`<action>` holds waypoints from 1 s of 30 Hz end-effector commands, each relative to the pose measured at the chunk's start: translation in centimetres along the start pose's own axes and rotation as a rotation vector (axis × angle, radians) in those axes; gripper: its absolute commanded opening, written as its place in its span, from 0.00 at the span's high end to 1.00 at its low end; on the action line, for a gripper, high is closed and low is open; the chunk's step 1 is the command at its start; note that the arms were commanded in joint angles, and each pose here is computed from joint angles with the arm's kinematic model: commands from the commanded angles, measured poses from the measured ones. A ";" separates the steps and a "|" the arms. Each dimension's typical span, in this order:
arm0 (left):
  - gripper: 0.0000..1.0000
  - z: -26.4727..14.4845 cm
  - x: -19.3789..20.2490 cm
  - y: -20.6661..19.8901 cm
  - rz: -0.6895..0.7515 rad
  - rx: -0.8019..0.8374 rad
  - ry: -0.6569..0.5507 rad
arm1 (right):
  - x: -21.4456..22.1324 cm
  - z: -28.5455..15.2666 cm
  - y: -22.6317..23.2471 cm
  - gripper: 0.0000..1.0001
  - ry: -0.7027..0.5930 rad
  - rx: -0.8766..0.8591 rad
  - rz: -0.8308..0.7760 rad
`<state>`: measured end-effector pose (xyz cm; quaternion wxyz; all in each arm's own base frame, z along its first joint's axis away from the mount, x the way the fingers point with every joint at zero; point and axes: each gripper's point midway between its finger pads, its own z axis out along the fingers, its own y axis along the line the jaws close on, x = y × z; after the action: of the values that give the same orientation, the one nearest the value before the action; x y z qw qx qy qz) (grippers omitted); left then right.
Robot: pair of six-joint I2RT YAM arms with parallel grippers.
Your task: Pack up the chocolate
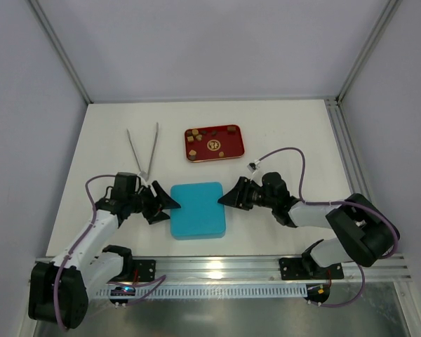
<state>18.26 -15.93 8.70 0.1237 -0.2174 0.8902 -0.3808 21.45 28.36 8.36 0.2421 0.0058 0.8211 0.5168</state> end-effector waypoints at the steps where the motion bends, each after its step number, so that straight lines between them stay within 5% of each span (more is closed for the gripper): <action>1: 0.35 -0.2 -0.3 -1.4 0.035 0.057 0.006 | -1.5 0.2 2.0 0.47 -0.045 -0.045 -0.057; 30: 0.37 0.3 0.3 -0.8 0.049 0.015 0.062 | -0.8 0.1 2.5 0.50 -0.024 -0.051 -0.058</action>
<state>17.86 -16.08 7.61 0.0974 -0.2090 0.8992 -0.3718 20.86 28.41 8.82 0.2424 0.0021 0.8230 0.5137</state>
